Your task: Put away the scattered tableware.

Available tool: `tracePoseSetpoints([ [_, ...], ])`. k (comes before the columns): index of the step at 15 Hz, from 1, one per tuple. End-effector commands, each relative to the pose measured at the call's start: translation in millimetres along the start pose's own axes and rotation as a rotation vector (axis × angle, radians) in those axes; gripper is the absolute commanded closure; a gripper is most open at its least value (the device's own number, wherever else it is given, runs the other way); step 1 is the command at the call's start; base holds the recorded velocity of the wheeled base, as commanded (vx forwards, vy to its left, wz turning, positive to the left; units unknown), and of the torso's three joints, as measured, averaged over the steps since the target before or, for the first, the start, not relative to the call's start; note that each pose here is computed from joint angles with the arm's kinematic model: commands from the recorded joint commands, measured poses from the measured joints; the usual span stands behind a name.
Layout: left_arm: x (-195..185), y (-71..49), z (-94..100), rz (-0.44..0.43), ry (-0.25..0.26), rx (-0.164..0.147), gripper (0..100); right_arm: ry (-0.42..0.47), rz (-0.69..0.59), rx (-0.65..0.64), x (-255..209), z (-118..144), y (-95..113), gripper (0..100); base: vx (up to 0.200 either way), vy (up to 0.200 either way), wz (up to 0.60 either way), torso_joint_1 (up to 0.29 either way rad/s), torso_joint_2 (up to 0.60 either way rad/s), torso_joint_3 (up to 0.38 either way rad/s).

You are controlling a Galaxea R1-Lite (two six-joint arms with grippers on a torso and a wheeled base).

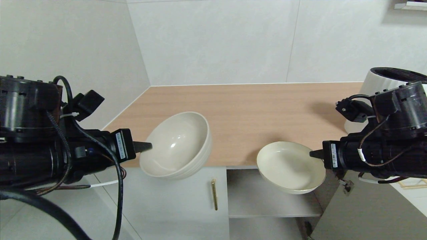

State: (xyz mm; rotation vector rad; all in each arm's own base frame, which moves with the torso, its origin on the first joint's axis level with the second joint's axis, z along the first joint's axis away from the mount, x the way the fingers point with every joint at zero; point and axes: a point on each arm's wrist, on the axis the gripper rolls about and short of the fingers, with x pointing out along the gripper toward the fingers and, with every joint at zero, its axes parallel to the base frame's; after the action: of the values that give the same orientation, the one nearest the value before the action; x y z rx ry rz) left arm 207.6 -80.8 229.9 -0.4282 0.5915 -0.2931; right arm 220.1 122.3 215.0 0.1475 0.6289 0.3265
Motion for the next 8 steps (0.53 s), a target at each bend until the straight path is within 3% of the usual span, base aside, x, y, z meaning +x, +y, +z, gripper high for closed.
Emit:
tracePoseSetpoints([
  [1, 4.2, 0.4, -1.5, 0.005, 0.015, 0.000, 100, 0.005, 0.001, -0.001, 0.4, -1.2, 0.1, 100, -0.200, 0.000, 0.00, 0.017, -0.01, -0.002],
  [3, 4.6, 0.5, -1.7, 0.006, 0.016, 0.000, 100, 0.017, -0.004, -0.003, 3.6, -3.0, 0.1, 100, -0.200, 0.000, 0.00, 0.002, 0.01, -0.007],
  [8, 4.7, 0.2, -1.8, 0.005, 0.017, 0.000, 100, 0.034, -0.010, -0.011, 10.2, -4.6, 0.1, 100, 0.000, 0.000, 0.00, 0.000, 0.00, 0.000],
])
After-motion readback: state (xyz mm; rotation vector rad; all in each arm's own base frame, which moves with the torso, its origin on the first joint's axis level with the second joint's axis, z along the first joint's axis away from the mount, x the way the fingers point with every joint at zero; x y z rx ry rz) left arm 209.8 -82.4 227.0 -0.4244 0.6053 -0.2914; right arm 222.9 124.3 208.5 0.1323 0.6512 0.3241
